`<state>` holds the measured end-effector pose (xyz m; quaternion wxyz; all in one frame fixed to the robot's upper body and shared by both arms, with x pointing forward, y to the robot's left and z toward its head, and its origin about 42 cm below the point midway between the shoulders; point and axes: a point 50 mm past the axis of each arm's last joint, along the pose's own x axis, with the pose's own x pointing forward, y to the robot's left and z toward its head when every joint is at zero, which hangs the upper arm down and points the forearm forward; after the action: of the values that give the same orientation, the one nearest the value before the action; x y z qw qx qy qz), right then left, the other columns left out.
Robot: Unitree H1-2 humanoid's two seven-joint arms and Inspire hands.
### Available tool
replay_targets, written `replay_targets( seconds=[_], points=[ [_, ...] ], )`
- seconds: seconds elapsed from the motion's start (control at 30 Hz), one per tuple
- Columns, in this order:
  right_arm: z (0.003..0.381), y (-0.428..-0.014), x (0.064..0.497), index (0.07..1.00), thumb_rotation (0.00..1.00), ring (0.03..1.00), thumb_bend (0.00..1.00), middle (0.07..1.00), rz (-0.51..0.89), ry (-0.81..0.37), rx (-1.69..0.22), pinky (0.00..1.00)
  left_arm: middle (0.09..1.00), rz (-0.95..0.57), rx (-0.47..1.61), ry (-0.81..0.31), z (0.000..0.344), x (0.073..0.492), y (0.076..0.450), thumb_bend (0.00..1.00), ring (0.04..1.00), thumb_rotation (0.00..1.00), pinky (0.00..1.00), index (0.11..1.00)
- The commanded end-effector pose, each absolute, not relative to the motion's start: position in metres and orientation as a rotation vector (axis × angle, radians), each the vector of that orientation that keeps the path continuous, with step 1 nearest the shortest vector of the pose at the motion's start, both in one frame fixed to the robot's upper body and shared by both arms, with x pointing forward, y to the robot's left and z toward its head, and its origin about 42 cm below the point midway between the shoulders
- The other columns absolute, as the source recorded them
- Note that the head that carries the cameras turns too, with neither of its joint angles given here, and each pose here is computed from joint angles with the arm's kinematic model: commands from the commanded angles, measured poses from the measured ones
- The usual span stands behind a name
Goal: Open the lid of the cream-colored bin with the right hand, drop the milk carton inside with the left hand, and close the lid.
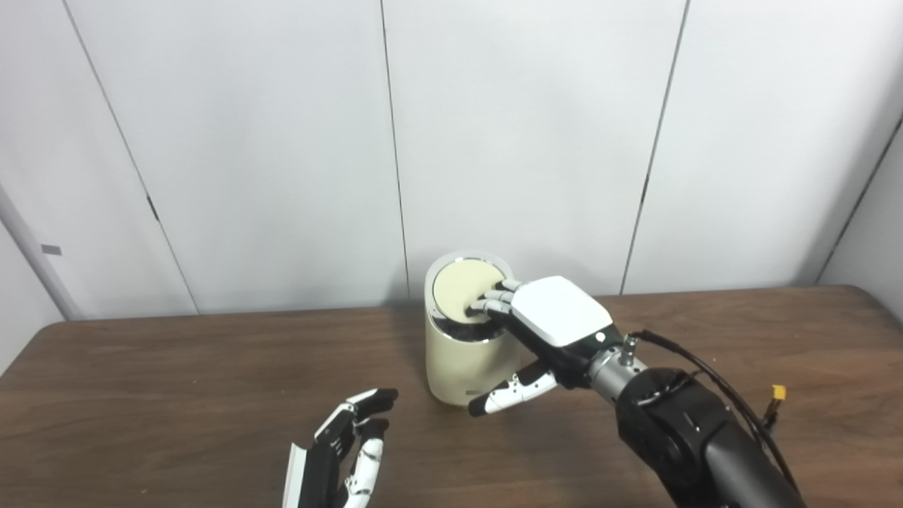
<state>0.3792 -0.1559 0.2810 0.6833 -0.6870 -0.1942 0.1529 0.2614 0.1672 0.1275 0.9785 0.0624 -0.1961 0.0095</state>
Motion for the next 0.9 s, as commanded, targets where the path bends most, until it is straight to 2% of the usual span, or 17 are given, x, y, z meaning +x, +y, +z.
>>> replay_targets(
  seconds=[0.0, 0.13, 0.3, 0.5, 0.87],
  points=[
    [0.2658, -0.1589, 0.3821, 0.808, 0.76, 0.913, 0.83, 0.839, 0.405, -0.366, -1.506, 0.84, 0.752, 0.024, 0.117, -0.41, 0.1299, 0.2606, 0.1666, 0.3, 0.751, 0.69, 0.68, 0.724],
    [0.2653, -0.1614, 0.3806, 0.84, 0.71, 0.921, 0.78, 0.88, 0.399, -0.423, -1.376, 0.84, 0.748, 0.025, 0.119, -0.407, 0.1292, 0.2624, 0.1665, 0.3, 0.745, 0.69, 0.68, 0.724],
    [0.2626, -0.1624, 0.3782, 0.904, 0.72, 0.957, 0.76, 0.931, 0.354, -0.489, -1.297, 0.85, 0.754, 0.026, 0.135, -0.404, 0.1296, 0.2636, 0.1663, 0.3, 0.754, 0.7, 0.68, 0.735],
    [0.2646, -0.1612, 0.3766, 0.965, 0.73, 0.997, 0.72, 0.988, 0.34, -0.503, -1.275, 0.91, 0.752, 0.029, 0.143, -0.406, 0.1296, 0.2642, 0.1656, 0.29, 0.748, 0.71, 0.68, 0.735],
    [0.2633, -0.1616, 0.3723, 0.963, 0.71, 1.0, 0.75, 0.999, 0.278, -0.546, -1.265, 0.92, 0.755, 0.028, 0.145, -0.401, 0.1287, 0.2638, 0.1655, 0.31, 0.751, 0.72, 0.68, 0.742]
  ],
)
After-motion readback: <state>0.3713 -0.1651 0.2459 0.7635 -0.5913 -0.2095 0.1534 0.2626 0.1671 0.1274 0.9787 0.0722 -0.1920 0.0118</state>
